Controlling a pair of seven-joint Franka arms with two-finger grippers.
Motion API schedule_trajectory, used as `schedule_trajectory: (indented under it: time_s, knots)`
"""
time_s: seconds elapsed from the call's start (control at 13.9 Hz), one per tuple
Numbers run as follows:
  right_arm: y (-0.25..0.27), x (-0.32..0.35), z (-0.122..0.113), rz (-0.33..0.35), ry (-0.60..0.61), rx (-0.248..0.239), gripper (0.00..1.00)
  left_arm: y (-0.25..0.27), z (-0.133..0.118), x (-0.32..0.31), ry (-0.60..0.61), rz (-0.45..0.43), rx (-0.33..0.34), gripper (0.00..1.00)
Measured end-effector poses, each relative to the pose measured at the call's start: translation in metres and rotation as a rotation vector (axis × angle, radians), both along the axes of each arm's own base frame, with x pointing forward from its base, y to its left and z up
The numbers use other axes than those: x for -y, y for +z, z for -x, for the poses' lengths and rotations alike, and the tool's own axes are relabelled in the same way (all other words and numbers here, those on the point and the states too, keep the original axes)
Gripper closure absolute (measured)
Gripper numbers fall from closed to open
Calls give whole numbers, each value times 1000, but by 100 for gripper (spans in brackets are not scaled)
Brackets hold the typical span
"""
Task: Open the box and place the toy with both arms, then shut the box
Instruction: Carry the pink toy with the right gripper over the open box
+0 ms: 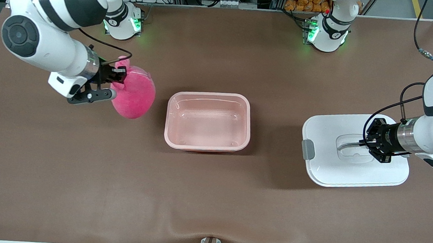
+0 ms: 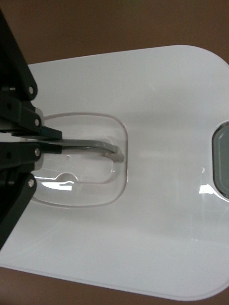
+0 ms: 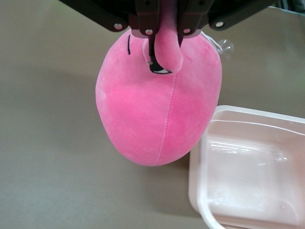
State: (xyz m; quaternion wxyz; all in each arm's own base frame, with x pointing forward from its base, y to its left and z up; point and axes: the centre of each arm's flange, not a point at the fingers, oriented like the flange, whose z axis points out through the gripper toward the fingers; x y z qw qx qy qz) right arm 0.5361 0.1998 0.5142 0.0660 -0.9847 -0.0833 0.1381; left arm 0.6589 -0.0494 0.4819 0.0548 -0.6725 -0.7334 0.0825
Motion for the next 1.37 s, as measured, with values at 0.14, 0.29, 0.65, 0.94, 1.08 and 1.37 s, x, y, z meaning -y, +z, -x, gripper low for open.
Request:
schedule_trajectory:
  time_s: [0.14, 0.29, 0.65, 0.94, 1.08, 1.37]
  knots:
    - [12, -14, 0, -37, -57, 1, 88, 0, 0, -6, 10, 4, 0, 94]
    - [28, -27, -4, -54, -91, 23, 88, 1, 0, -8, 16, 5, 1, 94]
    - [18, -84, -15, -55, -171, -2, 88, 10, 2, -6, 50, -1, 12, 94]
    - [-4, -122, -40, -25, -216, 8, 88, 12, 3, 1, 46, 14, 11, 94]
    - [-15, -134, -48, -14, -225, 8, 88, 12, 3, 2, 46, 19, 11, 94]
    - [-41, -157, -52, 1, -216, 5, 88, 13, 4, 4, 51, 39, 8, 94]
